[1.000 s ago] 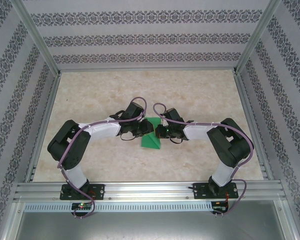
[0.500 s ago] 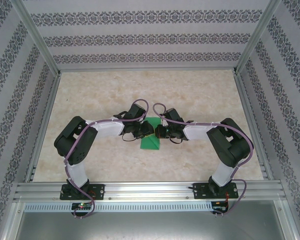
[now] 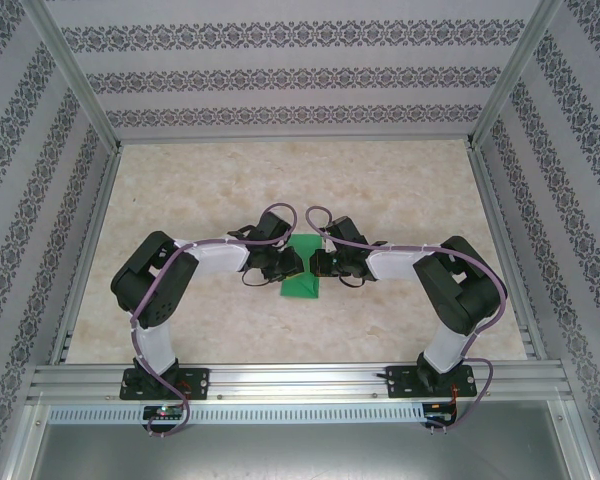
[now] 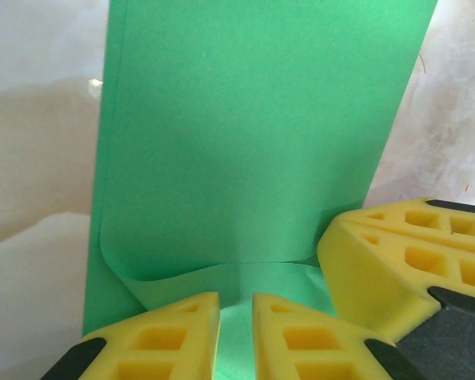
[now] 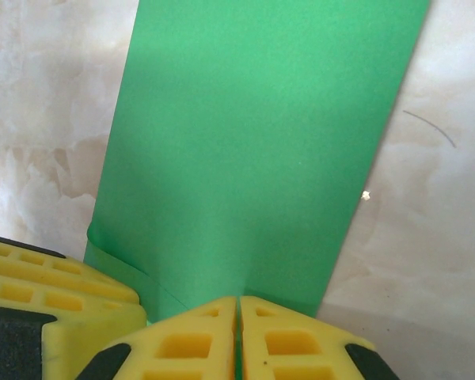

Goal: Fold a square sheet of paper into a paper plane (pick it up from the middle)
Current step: Fold the triangle a second time at the center of the table.

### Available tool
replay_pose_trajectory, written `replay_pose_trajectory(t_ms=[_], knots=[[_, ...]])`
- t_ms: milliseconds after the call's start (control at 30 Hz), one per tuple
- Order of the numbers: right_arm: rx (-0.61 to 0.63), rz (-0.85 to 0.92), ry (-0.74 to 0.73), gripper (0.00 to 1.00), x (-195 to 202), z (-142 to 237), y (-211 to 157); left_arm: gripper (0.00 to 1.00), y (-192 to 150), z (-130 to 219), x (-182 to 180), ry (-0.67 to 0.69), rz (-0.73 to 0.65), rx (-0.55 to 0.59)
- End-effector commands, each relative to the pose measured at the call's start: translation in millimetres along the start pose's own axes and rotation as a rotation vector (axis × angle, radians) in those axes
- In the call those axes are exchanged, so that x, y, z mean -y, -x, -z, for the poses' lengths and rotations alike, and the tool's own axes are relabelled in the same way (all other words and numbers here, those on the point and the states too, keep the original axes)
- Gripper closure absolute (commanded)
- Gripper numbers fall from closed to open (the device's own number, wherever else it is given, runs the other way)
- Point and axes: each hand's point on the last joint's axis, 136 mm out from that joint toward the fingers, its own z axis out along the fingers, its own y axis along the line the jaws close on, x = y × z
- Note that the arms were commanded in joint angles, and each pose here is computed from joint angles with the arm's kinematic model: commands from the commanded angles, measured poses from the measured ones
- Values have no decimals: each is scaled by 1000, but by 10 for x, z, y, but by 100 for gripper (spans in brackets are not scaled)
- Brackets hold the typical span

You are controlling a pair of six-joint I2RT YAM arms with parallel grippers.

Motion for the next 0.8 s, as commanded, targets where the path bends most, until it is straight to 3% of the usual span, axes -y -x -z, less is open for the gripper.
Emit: replay_pose_trajectory(t_ms=[0,167,333,400,600,667,767], knots=[[-24,-12,-26,90,23,-71,-64,80,-87,-115,-224,56,8,-24],[-23,-7,-35,92,23,-63,-51,80,-80,-109,-194,41,5,-18],[0,-20,-3,84,-74,35,24,80,-61,-105,-182,42,5,-14],[45,-26,11,76,-163,193,124,81,-57,-106,-191,44,8,-11],[132,-42,45,69,-312,607,203,81,-56,-110,-190,41,14,-8],[119,-40,77,70,-374,641,120,81,-51,-111,-179,37,15,-7],[79,-47,163,81,-556,631,-34,81,-43,-103,-165,35,13,-5]])
